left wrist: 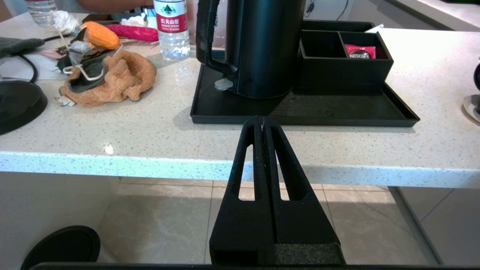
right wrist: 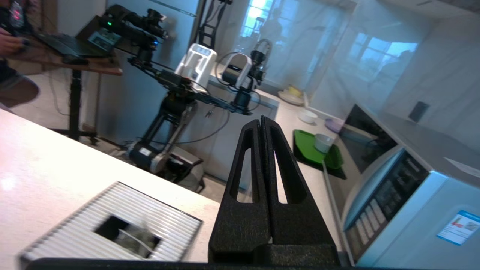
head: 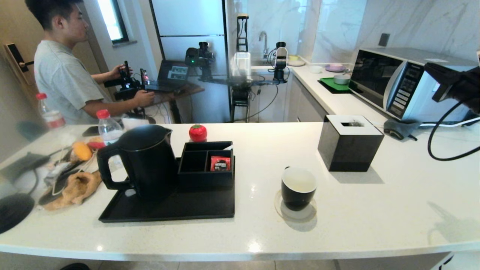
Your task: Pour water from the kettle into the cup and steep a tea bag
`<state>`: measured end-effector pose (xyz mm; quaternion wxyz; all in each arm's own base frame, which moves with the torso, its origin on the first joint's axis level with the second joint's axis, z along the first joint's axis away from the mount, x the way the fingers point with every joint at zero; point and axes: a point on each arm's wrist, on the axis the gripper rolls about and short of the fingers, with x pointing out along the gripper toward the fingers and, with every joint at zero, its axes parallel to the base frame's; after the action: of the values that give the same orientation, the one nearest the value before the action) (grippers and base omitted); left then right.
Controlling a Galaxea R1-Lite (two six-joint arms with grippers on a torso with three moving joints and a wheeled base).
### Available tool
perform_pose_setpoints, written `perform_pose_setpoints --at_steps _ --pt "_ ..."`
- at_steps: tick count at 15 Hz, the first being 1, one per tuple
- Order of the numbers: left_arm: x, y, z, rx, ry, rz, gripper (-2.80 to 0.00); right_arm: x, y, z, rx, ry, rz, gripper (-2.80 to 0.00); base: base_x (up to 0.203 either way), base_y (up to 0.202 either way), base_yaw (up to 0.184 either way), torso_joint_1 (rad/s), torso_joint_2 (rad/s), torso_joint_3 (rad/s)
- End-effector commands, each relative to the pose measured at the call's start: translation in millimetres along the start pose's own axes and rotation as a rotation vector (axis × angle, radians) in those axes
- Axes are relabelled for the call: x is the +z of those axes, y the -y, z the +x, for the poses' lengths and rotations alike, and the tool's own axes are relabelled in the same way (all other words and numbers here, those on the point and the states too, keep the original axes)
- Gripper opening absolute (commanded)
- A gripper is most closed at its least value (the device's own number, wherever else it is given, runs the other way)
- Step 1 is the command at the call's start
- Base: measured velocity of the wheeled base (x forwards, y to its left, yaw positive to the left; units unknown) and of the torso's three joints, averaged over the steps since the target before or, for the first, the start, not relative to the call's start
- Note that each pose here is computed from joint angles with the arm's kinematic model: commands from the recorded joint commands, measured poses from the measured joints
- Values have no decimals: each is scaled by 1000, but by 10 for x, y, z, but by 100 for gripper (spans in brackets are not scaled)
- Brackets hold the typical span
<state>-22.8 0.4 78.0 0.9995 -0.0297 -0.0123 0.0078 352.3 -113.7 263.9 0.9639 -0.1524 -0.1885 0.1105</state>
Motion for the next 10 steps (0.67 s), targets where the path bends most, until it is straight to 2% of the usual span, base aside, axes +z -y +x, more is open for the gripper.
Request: perform_pose_setpoints --at_steps 1,3,6,8,10 --pt "0 0 0 0 1 -1 -280 320 -80 -50 18 35 -5 -280 0 0 0 0 0 0" --pt "0 0 0 0 1 -1 -280 434 -198 -95 55 -11 45 -280 0 0 0 0 0 0" --pt "1 0 0 1 1 -1 -280 535 -447 -129 179 -99 141 -280 0 0 0 0 0 0" --pt "0 0 0 0 1 -1 -280 535 -600 -93 239 -185 208 -280 0 0 0 0 0 0" --pt "0 0 0 0 1 -1 -280 516 -667 -40 287 -293 237 -280 0 0 0 0 0 0"
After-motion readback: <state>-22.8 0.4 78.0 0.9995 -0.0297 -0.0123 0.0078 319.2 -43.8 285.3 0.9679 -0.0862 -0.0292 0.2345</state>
